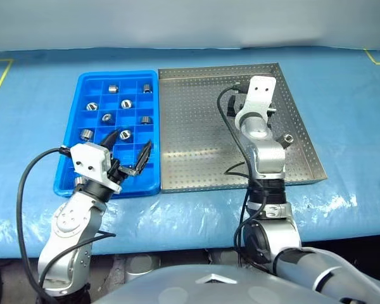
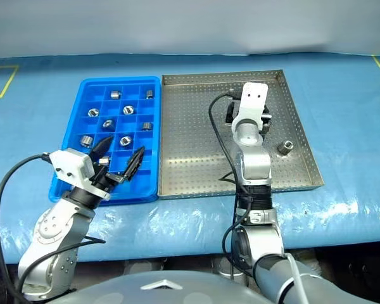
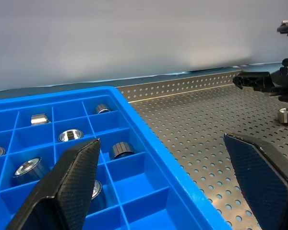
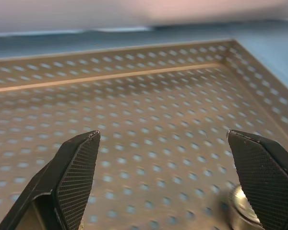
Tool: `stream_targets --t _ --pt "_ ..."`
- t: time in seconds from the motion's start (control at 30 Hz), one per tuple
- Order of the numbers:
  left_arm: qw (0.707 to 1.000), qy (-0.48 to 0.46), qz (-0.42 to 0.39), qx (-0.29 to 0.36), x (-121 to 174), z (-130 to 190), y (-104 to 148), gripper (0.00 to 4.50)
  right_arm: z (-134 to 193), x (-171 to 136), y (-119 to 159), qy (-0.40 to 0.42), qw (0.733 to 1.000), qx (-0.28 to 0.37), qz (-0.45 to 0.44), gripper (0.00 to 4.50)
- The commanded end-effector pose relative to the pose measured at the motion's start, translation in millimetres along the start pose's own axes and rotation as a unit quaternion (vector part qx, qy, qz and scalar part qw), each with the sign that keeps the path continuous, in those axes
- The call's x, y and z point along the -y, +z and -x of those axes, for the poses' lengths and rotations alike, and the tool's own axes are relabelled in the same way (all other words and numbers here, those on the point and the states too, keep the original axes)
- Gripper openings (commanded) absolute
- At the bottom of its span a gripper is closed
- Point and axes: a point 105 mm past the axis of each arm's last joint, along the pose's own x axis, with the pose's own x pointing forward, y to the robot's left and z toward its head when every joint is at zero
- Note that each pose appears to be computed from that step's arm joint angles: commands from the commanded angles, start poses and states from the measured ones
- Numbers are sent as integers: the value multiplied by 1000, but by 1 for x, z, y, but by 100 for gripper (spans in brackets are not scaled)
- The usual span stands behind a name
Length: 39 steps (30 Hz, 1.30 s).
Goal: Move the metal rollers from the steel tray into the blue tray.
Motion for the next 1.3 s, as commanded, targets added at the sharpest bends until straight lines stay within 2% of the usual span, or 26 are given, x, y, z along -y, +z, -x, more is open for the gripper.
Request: stream_targets --t 0.03,0.33,0.6,0.9,1.0,1.2,1.3 --pt "1000 -15 -2 9 4 -2 5 450 -1 8 5 -75 997 -5 -25 447" --pt "999 -34 0 8 11 -5 3 450 -10 19 -2 -191 976 -34 -104 447" --pt "999 -36 -2 7 13 -4 3 450 -24 2 -6 -154 979 -51 -127 447" --pt "999 -31 -1 8 12 -3 4 450 -25 3 -13 -169 977 -64 -114 447" --pt "999 -31 0 10 13 -3 4 450 -26 3 -14 -175 975 -70 -118 387" --pt "1000 -23 0 12 11 -1 5 450 -26 4 -15 -179 973 -75 -126 191" --pt "1000 -15 1 15 10 0 6 450 -25 0 -11 -163 977 -67 -121 184"
